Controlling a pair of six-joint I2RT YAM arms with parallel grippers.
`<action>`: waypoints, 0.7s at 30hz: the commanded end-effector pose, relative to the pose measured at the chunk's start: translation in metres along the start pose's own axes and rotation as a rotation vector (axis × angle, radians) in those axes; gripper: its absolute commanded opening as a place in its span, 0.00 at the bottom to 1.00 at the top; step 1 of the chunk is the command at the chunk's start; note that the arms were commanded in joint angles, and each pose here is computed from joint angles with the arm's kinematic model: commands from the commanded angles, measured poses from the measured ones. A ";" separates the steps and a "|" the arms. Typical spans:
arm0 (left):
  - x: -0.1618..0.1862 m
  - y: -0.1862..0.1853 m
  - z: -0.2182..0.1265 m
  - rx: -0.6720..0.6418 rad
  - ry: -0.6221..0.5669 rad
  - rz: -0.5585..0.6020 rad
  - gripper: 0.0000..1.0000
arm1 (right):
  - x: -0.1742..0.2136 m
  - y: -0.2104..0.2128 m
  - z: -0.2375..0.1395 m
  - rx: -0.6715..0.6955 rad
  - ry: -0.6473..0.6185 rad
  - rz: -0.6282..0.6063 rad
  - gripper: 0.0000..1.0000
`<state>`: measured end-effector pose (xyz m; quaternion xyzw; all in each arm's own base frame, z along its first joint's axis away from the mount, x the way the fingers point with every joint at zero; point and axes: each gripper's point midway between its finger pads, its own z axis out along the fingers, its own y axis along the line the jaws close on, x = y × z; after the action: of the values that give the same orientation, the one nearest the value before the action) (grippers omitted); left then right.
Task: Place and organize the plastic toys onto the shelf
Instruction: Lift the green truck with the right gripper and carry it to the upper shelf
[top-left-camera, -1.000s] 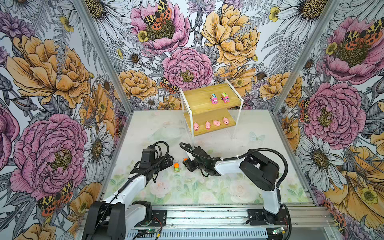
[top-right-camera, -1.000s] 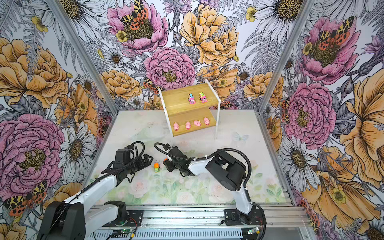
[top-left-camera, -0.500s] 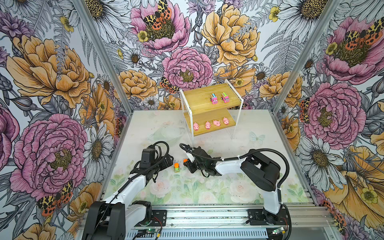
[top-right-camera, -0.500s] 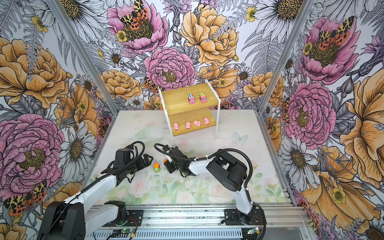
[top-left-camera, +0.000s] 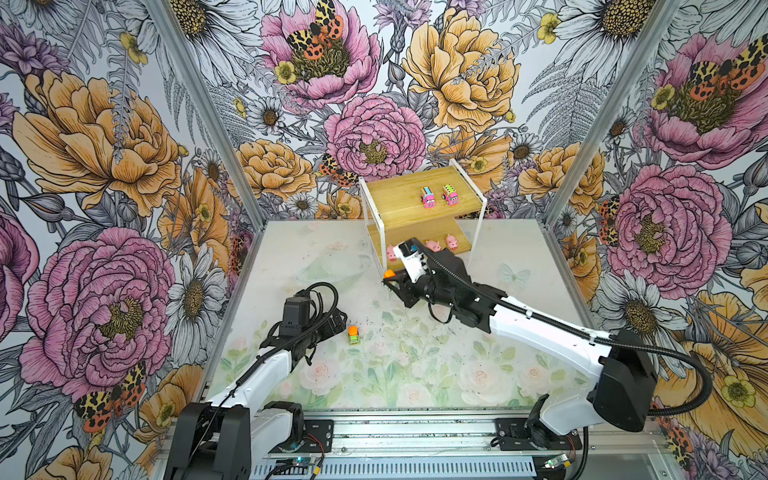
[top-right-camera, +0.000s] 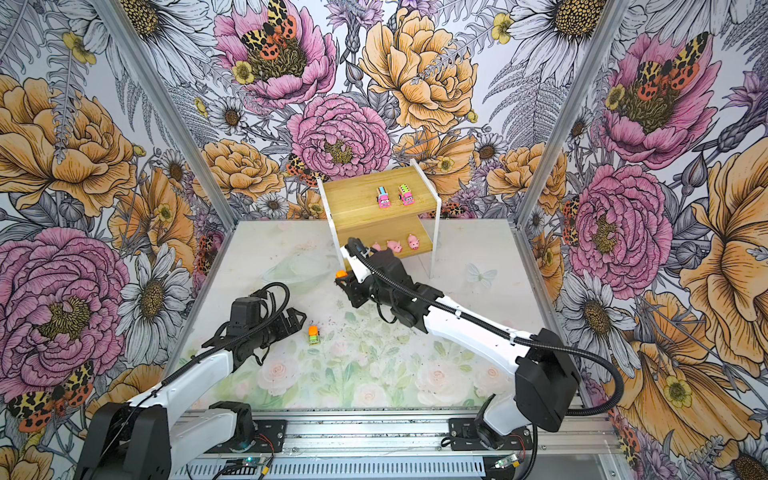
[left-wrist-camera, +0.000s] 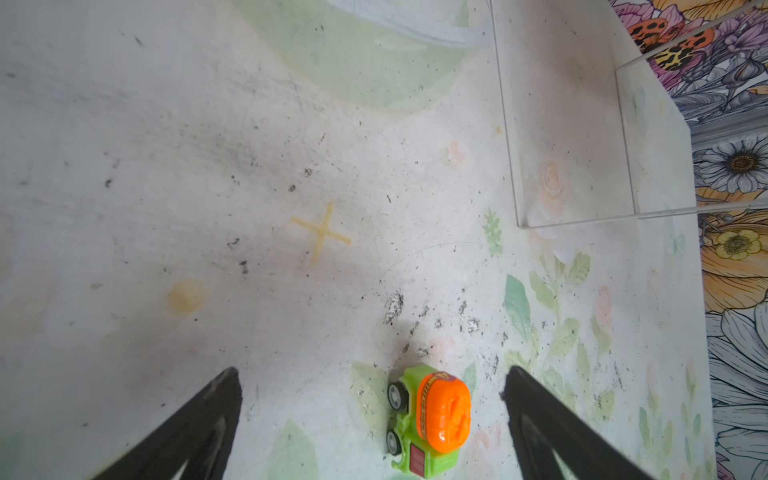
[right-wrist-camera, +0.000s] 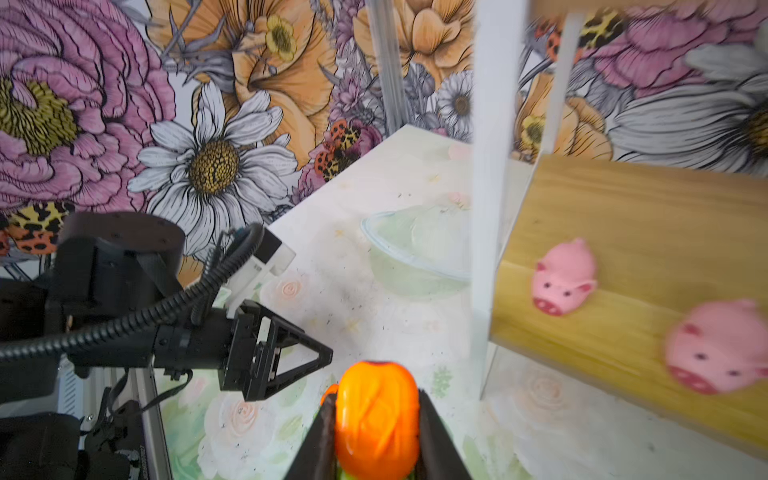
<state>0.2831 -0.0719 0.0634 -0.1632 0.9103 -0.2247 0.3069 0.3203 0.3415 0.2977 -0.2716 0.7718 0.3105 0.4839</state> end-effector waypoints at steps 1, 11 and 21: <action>-0.007 -0.005 -0.002 0.017 -0.017 0.014 0.99 | -0.039 -0.028 -0.026 0.109 -0.038 -0.015 0.21; -0.007 -0.006 -0.003 0.021 -0.021 0.015 0.99 | -0.139 -0.093 -0.021 0.302 -0.172 0.004 0.21; -0.007 -0.006 -0.003 0.021 -0.020 0.015 0.99 | -0.152 -0.109 0.013 0.341 -0.161 0.061 0.21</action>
<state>0.2831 -0.0719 0.0637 -0.1631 0.9101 -0.2248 0.3074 0.4622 0.3015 0.4003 -0.1540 0.7779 0.2135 0.5706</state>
